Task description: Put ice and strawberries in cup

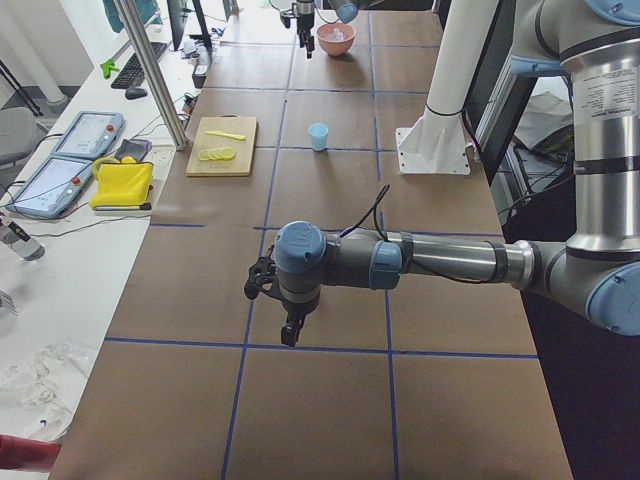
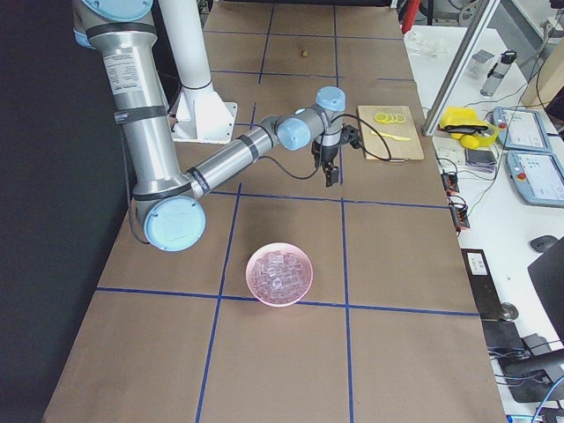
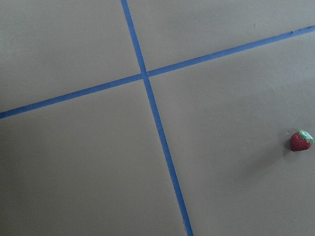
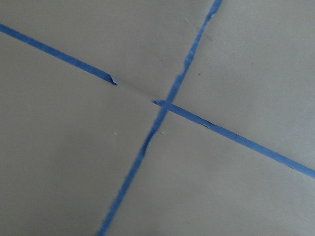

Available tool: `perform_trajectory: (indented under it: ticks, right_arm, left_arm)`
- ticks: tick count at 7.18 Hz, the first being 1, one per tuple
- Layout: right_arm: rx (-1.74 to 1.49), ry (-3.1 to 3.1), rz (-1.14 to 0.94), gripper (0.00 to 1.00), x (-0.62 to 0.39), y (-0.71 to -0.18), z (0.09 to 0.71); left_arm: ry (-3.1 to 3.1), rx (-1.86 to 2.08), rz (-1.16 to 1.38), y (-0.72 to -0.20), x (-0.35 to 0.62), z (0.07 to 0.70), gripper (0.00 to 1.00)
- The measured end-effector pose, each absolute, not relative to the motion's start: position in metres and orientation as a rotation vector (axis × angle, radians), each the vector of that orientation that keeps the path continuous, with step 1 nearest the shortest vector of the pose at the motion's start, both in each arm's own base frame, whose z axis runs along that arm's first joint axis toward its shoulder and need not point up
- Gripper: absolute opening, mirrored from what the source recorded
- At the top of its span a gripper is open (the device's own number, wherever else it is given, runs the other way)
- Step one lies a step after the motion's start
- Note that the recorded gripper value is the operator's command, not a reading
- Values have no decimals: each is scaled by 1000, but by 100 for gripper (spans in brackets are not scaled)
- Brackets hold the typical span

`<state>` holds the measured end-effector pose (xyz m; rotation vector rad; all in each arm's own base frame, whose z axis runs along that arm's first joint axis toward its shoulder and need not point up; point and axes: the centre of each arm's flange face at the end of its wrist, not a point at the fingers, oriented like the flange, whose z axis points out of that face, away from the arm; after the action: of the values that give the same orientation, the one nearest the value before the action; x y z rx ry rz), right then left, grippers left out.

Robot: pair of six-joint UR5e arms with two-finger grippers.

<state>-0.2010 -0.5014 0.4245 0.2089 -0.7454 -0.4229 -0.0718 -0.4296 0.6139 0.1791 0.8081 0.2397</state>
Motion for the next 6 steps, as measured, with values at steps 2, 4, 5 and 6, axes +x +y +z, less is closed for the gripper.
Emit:
perform_trajectory:
  ticks: [2,4,5,6]
  right_arm:
    - [218,-726,-521,99,-119,-480,495]
    - [247,-695,-662,99,-65,-450,543]
    - [274,-682,-747,98,-51,-438,553]
    - [308,-667,-836,98,-43,-425,560]
  left_arm:
    - [808,179,239,-429,-72,614,100]
    - [808,180,239,-429,-72,614,100]
    - [808,180,239,-429,-72,613,100]
    - [808,180,239,-429,-72,613,100]
